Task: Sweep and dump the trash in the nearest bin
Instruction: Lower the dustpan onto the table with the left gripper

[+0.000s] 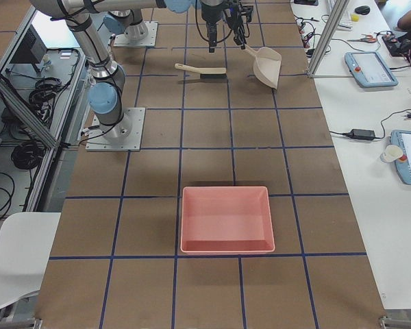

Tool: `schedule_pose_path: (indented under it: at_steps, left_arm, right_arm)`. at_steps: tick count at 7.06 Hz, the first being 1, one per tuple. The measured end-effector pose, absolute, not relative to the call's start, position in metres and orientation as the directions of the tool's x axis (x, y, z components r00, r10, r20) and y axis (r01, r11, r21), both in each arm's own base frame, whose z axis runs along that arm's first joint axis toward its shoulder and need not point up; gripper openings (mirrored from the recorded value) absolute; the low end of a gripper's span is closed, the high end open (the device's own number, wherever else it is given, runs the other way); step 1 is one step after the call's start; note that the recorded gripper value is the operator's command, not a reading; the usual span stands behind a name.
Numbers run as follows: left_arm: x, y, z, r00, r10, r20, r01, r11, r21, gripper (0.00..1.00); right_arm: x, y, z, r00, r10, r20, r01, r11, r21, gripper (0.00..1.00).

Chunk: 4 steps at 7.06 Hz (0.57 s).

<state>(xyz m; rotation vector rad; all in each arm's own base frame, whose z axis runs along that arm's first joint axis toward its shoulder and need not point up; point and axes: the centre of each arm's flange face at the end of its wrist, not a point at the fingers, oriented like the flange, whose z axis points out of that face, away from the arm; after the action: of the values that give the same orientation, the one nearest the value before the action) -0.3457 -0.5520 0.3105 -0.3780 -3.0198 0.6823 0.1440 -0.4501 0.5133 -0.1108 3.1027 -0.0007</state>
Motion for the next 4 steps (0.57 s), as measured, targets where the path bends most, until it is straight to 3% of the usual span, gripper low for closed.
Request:
schedule_pose_path:
  at_steps: [4]
  left_arm:
    - [-0.354,-0.531,0.289,-0.967,0.252,-0.019,0.234,0.861,-0.451,0.04]
  right_arm:
    - [0.144,-0.450,0.514,-0.997,-0.071,-0.037,-0.071,0.997,-0.003,1.00]
